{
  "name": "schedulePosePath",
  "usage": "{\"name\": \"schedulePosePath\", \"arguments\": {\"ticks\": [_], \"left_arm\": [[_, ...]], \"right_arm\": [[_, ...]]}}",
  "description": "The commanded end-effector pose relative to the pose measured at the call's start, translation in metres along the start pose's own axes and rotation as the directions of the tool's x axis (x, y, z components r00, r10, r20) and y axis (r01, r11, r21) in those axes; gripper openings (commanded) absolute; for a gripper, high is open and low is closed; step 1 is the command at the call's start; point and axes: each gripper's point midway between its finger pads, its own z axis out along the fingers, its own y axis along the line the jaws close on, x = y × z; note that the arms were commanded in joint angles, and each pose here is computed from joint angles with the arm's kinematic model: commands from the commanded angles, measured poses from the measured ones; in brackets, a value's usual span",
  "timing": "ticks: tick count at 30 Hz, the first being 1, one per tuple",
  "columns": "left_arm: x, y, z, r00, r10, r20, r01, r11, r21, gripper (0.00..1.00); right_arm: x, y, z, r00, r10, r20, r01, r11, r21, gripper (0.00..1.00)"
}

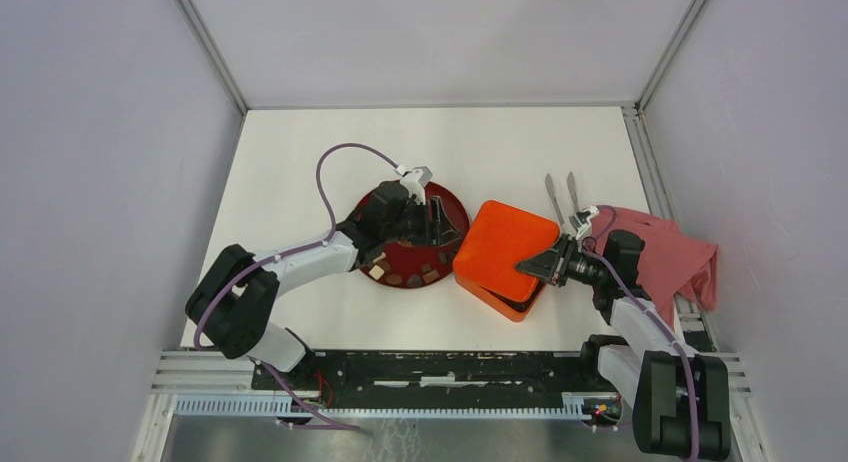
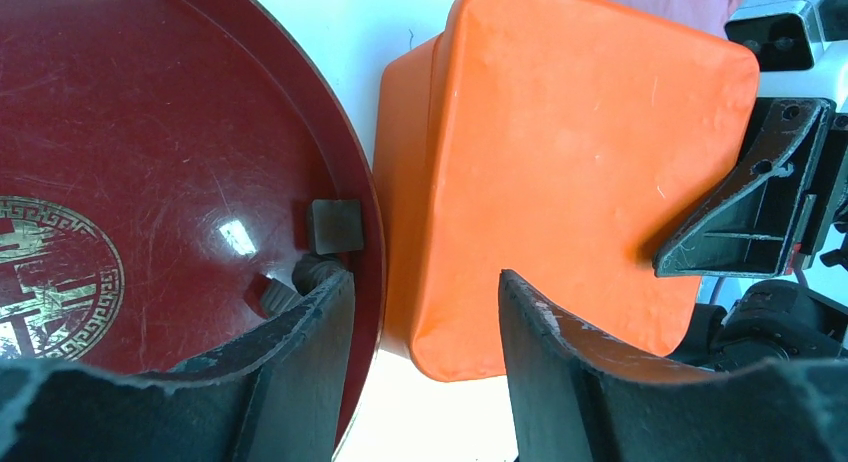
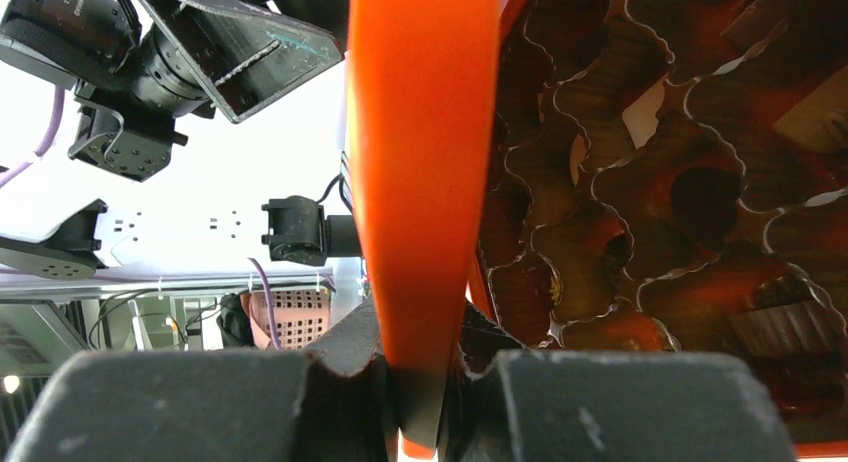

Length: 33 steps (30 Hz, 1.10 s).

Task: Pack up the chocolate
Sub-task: Close the box lid on the packing box.

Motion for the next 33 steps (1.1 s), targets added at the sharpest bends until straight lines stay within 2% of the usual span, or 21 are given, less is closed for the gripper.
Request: {"name": "schedulePosePath", "arguments": {"ticks": [1, 6, 16, 28, 33], "left_arm": [[-0.003, -0.016, 0.002, 0.999, 0.027, 0.027, -0.029, 0.998, 0.064, 0.61], [0.008, -0.014, 0.009, 1.0, 0.024, -0.007, -0.024, 0.999, 0.036, 0.57], [0.015, -0.004, 0.022, 0.998, 0.042, -0.055, -0.045, 0.996, -0.071, 0.57], [0.027, -0.02, 0.035, 0.987, 0.074, -0.143, -0.074, 0.997, 0.008, 0.56], [0.029, -0.024, 0.042, 0.983, 0.08, -0.165, -0.077, 0.997, 0.025, 0.55]], "right_arm": [[-0.008, 0.007, 0.0, 0.999, -0.015, 0.031, 0.016, 1.0, -0.021, 0.01], [-0.009, 0.008, -0.001, 0.999, -0.012, 0.031, 0.013, 1.0, -0.02, 0.03], [-0.009, -0.004, -0.003, 0.999, -0.018, 0.042, 0.017, 1.0, 0.023, 0.08], [-0.008, -0.009, -0.004, 0.998, -0.038, 0.047, 0.036, 0.998, 0.052, 0.2], [-0.01, -0.009, -0.005, 0.997, -0.06, 0.044, 0.057, 0.996, 0.065, 0.2]]}}
